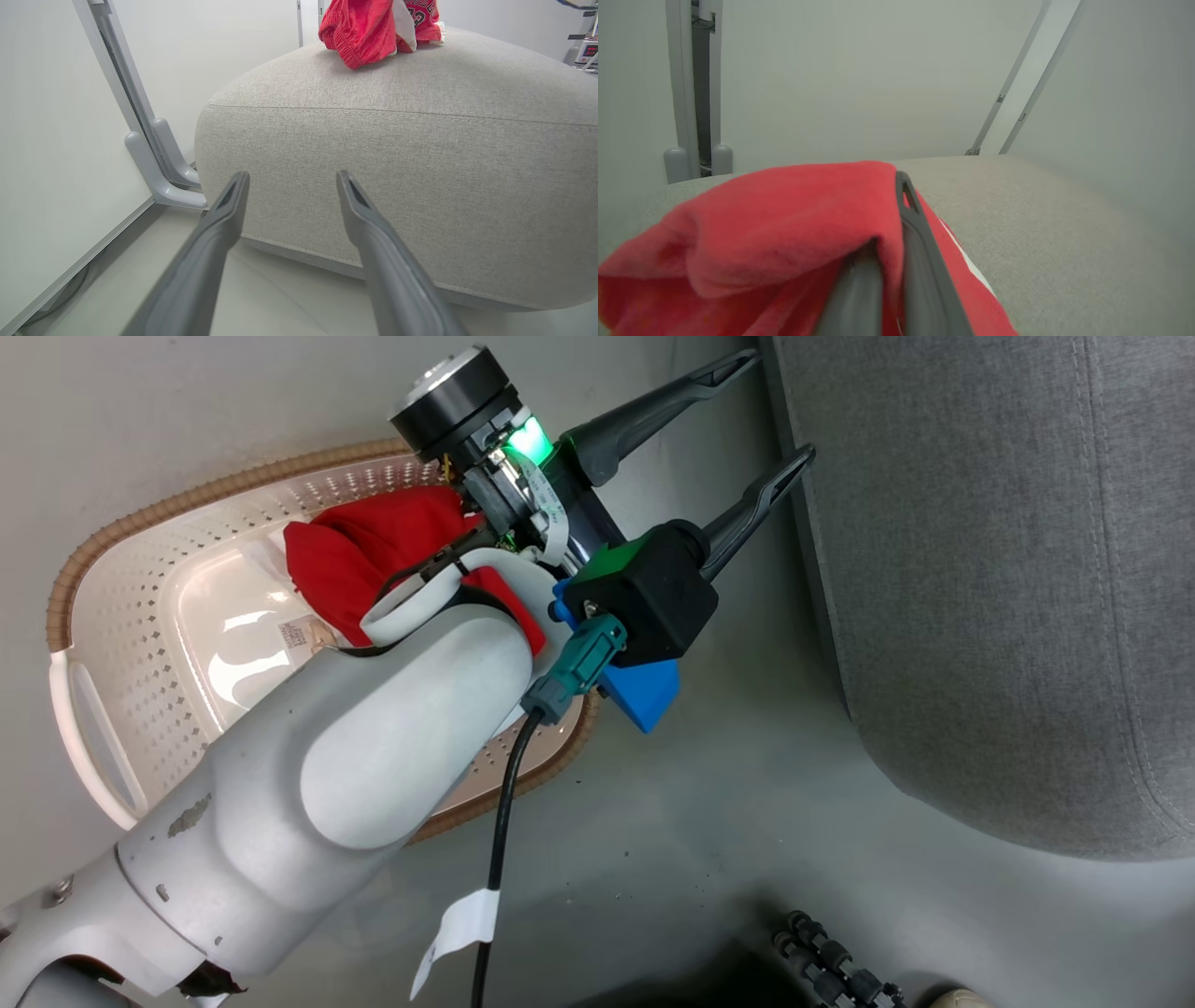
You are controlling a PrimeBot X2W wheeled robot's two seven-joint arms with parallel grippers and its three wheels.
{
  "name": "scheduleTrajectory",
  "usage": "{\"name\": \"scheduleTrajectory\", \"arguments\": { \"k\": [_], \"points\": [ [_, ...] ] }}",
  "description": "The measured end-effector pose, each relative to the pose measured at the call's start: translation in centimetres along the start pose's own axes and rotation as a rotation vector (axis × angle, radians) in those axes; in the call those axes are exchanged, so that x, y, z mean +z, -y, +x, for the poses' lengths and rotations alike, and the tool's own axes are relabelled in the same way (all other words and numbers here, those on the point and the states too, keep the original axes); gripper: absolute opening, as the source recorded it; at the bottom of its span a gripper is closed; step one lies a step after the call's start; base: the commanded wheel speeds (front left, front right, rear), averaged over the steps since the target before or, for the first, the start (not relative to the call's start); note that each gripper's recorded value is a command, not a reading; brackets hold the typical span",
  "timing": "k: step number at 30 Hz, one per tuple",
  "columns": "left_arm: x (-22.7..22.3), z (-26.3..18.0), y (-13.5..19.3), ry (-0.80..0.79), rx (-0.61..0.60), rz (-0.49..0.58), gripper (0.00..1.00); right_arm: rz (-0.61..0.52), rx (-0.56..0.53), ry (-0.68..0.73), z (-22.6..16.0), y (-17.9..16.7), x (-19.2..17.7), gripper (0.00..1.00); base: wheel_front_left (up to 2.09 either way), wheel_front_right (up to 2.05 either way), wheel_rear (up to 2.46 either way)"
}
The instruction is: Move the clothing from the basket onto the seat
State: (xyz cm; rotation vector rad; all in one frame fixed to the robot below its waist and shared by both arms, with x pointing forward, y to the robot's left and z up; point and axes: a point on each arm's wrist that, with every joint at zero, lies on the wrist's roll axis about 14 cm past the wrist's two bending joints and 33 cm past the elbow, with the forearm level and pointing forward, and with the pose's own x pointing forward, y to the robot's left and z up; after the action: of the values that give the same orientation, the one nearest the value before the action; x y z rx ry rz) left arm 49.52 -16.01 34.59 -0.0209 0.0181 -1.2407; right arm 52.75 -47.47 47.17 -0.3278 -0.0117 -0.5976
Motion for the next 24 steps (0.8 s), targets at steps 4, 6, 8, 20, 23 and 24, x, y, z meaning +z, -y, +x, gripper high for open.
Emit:
{"name": "scheduleTrajectory", "arguments": {
  "k": [4, 6, 8, 20, 23, 24],
  "points": [
    [-0.1, -0.1, -0.2, 0.0, 0.007, -0.003, 1.0, 0.014, 0.001, -0.105, -1.4, -0.4, -3.7, 0.0, 0.0, 0.0, 0.0],
    [-0.1, -0.1, -0.2, 0.002, 0.011, -0.003, 1.0, 0.019, 0.008, -0.146, -2.1, -0.8, -5.0, 0.0, 0.0, 0.0, 0.0],
    [-0.1, -0.1, -0.2, 0.002, 0.011, -0.004, 1.0, 0.02, 0.018, -0.171, -2.7, -1.0, -5.8, 0.0, 0.0, 0.0, 0.0],
    [2.1, -0.1, 0.1, 0.034, 0.025, 0.012, 1.0, 0.003, 0.064, -0.177, -6.2, -1.0, -5.1, 1.0, 0.0, 0.0, 0.0],
    [3.2, -0.2, 0.4, 0.044, 0.037, 0.012, 1.0, -0.013, 0.085, -0.167, -7.9, -0.7, -4.2, 1.0, 0.0, 0.0, 0.0],
    [3.6, -0.3, 0.5, 0.047, 0.042, 0.013, 1.0, -0.009, 0.084, -0.158, -8.4, -0.5, -3.8, 1.0, 0.0, 0.0, 0.0]
  ]
}}
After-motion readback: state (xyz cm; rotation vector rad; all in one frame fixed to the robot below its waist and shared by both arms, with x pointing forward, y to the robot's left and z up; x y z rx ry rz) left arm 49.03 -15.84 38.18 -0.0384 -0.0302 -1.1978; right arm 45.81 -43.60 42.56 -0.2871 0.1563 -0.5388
